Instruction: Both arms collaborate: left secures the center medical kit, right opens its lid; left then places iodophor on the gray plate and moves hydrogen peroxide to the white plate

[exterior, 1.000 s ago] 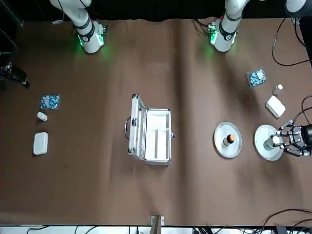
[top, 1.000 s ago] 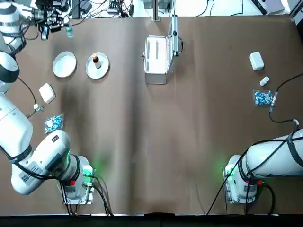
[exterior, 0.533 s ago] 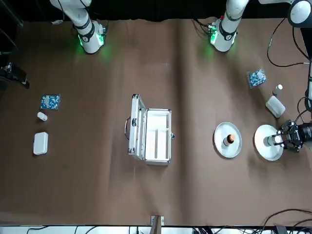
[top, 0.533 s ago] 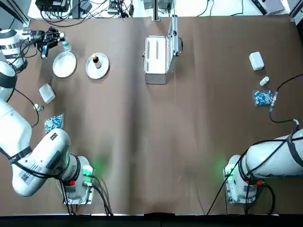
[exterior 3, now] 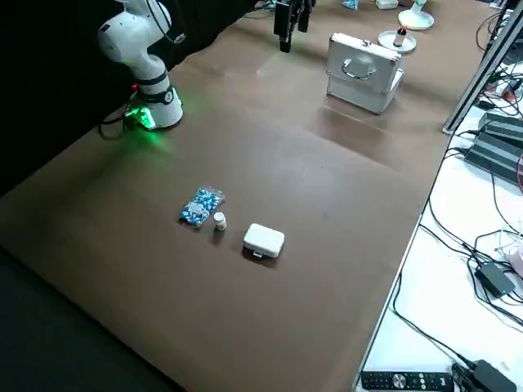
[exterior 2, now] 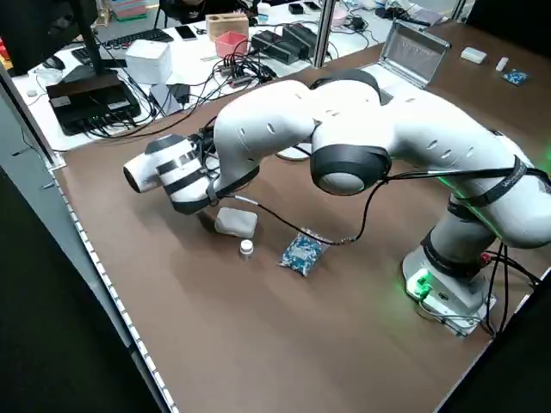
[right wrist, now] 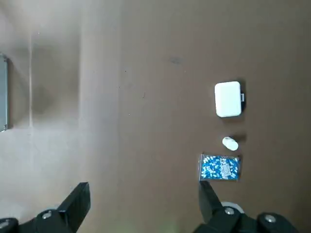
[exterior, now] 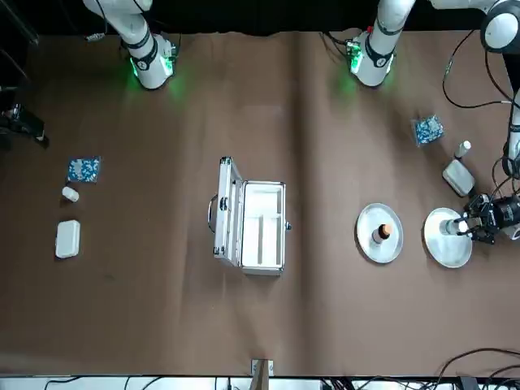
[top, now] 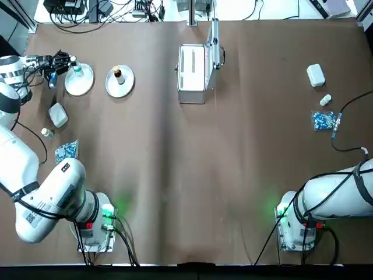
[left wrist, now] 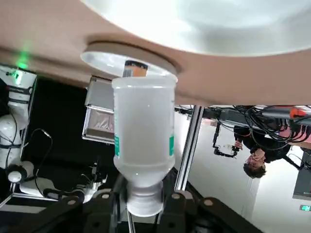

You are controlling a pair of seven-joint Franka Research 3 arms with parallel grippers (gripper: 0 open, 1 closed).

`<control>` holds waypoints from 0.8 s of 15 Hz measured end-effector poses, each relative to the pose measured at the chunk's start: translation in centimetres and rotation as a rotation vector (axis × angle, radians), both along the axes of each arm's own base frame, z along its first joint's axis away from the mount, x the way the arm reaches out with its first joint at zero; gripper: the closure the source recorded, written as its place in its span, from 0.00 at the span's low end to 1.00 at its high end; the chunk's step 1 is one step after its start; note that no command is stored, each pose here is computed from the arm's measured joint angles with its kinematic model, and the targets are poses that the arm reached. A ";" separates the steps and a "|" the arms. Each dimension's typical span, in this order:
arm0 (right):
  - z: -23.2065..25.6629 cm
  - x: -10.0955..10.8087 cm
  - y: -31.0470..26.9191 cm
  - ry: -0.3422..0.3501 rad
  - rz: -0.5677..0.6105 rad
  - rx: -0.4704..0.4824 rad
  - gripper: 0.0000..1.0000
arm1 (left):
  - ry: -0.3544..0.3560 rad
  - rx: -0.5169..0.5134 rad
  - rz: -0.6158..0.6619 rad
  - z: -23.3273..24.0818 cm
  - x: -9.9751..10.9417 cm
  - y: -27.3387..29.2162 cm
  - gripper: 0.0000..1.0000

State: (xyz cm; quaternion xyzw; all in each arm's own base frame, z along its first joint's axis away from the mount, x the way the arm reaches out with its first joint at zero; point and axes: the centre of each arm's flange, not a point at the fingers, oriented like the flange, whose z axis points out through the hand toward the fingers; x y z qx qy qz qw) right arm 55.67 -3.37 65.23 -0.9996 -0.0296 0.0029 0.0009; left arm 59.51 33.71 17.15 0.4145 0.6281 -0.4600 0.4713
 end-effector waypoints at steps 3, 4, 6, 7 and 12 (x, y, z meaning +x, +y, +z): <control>0.0 0.0 0.0 0.000 0.000 0.000 0.01 | -0.086 0.026 -0.006 -0.9 -0.6 0.6 0.67; 0.0 0.0 0.0 0.000 0.000 0.000 0.01 | -0.116 0.036 -0.009 -1.1 -0.7 0.7 0.67; 0.0 0.0 0.0 0.000 0.000 0.000 0.01 | -0.182 0.063 -0.024 -1.3 -1.0 1.0 0.67; 0.0 0.0 0.0 0.000 0.001 0.000 0.01 | -0.206 0.073 -0.030 -1.4 -1.1 1.0 0.67; 0.0 0.0 0.1 0.002 0.001 0.000 0.01 | -0.258 0.106 -0.043 -2.4 -1.8 1.7 0.67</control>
